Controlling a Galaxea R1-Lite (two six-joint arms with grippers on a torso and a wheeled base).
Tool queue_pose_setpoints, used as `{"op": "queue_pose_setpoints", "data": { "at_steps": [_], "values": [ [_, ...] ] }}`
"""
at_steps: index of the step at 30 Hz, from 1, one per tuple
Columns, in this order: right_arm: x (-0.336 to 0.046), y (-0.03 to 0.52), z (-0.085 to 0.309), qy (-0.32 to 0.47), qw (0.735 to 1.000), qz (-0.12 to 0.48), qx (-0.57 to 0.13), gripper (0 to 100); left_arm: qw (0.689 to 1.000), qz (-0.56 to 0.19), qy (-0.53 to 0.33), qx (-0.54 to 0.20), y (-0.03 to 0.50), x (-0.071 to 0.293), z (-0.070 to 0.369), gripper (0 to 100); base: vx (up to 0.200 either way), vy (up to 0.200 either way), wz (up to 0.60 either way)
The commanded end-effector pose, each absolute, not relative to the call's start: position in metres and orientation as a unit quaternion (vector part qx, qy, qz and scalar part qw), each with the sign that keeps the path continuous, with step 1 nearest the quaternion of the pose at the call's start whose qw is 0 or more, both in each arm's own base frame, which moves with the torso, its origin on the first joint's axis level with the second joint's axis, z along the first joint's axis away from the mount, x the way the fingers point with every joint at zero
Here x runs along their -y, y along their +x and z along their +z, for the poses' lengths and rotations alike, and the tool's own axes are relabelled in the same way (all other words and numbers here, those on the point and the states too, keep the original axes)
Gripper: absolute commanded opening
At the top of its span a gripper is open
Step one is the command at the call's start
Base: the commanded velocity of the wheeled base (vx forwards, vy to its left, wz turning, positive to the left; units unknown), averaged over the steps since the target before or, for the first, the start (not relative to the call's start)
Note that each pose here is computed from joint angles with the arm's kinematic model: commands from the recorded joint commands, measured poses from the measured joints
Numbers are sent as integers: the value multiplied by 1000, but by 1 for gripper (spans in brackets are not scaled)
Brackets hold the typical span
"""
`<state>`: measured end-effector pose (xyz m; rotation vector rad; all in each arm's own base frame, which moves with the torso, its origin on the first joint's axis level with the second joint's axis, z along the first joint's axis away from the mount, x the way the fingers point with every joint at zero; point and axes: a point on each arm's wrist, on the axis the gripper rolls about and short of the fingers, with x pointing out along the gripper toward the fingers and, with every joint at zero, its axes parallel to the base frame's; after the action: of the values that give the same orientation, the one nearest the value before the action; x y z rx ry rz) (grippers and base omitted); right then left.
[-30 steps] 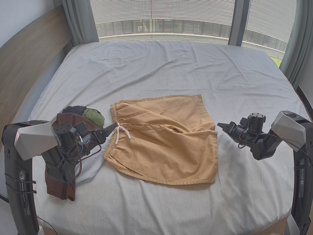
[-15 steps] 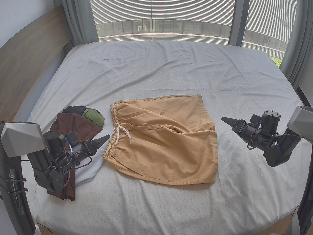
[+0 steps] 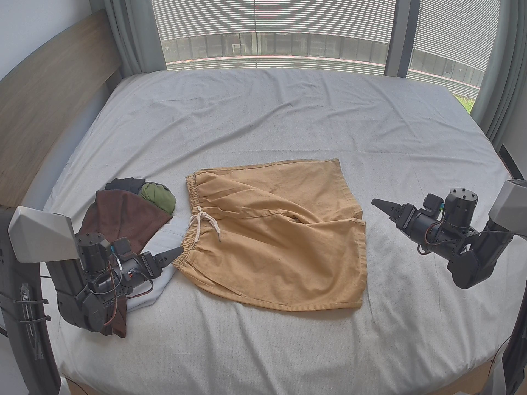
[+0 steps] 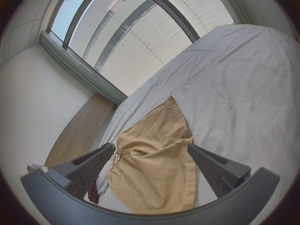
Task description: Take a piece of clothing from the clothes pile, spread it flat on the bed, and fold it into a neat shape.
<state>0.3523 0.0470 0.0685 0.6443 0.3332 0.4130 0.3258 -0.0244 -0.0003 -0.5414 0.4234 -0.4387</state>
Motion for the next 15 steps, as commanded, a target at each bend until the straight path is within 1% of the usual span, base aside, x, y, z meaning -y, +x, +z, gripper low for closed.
{"op": "queue_pose_setpoints", "data": {
  "at_steps": [1,15],
  "values": [
    [-49,353,61,313,912,200,-172,100,914,-207,-268,-226,327,25,-16,100,0,0,0],
    [-50,353,61,313,912,202,-172,100,909,-199,-271,-245,331,24,-35,100,0,0,0]
  ]
}}
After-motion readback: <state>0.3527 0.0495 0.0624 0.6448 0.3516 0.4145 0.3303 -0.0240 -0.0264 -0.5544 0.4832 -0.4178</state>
